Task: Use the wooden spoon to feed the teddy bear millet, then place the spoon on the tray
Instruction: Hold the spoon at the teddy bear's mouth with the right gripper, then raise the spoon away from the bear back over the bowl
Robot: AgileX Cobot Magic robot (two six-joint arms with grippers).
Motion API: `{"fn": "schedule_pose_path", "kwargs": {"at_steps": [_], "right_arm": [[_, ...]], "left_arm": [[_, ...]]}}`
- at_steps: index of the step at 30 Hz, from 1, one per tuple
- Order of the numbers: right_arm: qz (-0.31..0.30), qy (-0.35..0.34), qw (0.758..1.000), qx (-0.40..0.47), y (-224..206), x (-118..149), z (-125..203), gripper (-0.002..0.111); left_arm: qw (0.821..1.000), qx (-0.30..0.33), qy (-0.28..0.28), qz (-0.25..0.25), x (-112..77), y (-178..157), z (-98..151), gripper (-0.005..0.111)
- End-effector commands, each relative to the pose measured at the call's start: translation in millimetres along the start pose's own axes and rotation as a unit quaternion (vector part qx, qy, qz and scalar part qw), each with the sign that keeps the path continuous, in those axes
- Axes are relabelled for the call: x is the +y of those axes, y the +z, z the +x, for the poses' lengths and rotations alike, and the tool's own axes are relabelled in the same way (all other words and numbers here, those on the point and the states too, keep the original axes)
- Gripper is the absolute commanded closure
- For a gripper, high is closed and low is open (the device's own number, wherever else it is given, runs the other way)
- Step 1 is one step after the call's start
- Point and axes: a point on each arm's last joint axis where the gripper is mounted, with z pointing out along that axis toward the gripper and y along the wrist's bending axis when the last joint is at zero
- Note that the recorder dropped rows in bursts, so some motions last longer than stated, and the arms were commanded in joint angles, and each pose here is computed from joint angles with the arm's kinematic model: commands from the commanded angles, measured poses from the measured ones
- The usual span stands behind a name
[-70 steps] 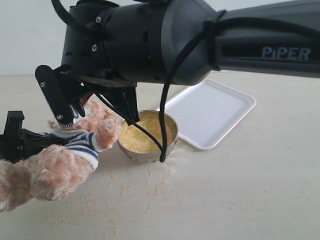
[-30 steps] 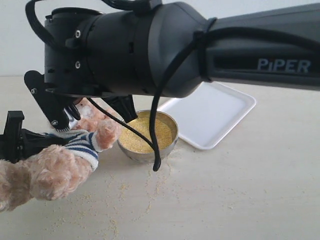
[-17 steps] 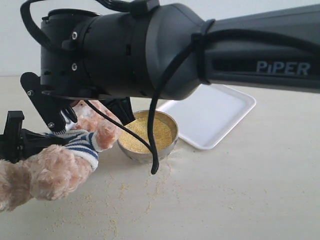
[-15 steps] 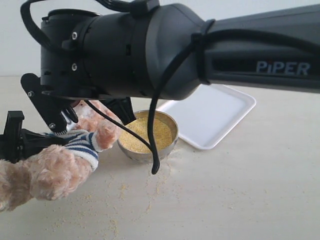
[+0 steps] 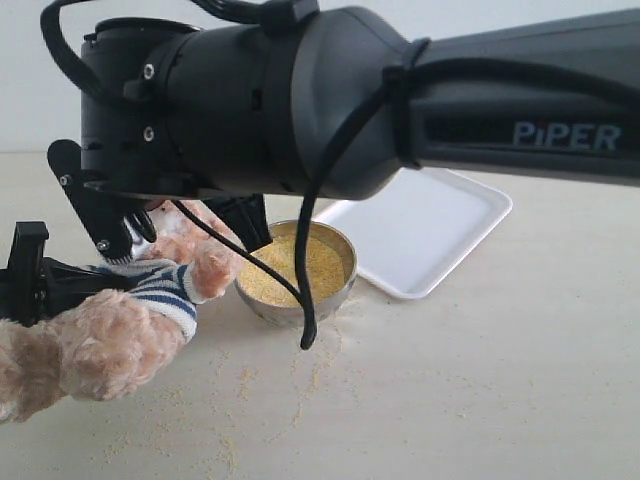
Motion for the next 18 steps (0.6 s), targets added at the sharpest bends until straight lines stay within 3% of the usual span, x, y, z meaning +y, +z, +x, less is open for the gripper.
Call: {"fn": "schedule_pose_path", "kwargs": {"at_steps": [1, 9, 18], "right_arm": [[-0.047, 0.108, 0.993, -0.009, 5, -4, 24, 0.109], [-0.145, 0.246, 0.957, -0.057, -4, -21, 101, 0.109], [-0.215, 0.262, 0.940, -0.028, 1, -14, 161, 0.109]], "left_arm": [[1.000, 0.002, -0.004, 0.016, -2.5, 0, 0, 0.102], [1.000, 0.002, -0.004, 0.016, -2.5, 0, 0, 0.102], [1.000, 0.002, -0.004, 0.016, -2.5, 0, 0, 0.102]]}}
